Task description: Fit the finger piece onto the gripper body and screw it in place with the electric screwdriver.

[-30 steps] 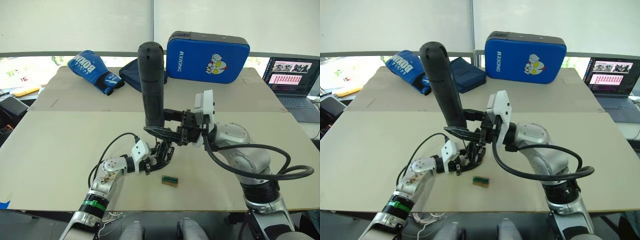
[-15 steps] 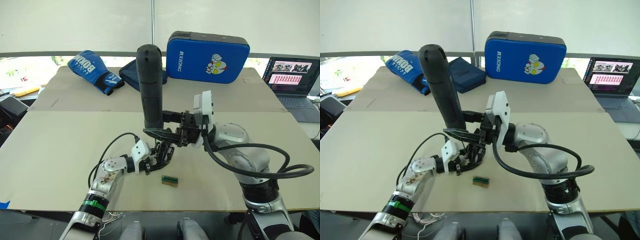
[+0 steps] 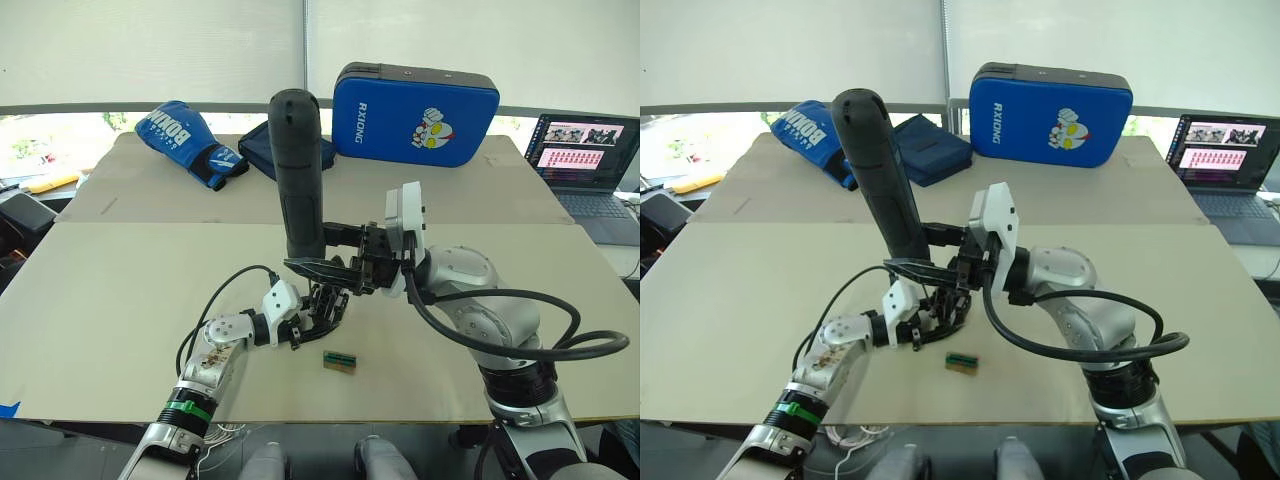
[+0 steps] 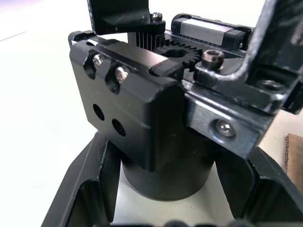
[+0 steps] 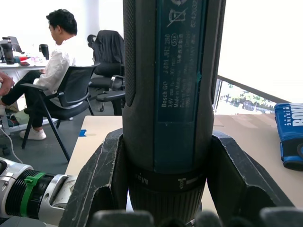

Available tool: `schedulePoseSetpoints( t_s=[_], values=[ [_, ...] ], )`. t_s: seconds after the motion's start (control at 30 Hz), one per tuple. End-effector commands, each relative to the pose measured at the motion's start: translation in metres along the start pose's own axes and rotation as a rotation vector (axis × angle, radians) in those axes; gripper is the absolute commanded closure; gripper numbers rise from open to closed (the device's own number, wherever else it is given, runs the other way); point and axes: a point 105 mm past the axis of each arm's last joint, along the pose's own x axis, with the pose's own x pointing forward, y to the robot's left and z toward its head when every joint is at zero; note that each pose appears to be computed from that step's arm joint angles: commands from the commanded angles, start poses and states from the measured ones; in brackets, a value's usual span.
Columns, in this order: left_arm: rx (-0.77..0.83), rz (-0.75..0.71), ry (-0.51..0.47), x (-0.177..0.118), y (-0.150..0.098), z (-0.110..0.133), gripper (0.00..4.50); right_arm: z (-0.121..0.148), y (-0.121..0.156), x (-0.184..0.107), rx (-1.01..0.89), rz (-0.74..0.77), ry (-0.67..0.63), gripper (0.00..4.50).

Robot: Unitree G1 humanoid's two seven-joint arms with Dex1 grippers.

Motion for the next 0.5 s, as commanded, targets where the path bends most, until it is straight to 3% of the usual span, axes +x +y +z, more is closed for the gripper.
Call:
schedulePoseSetpoints(
  t_s=[0.03, 0.5],
  values=[
    [-0.035, -0.035, 0.045, 0.0011, -0.0107, -0.0136, 2.18, 0.0163, 0.0081, 0.0033, -0.053, 0.03, -0.057, 2.6],
    [-0.039, -0.037, 0.047, 0.0013, -0.0116, -0.0151, 2.18, 0.0095, 0.0062, 0.0002, -0.052, 0.014, -0.049, 2.6]
  ],
)
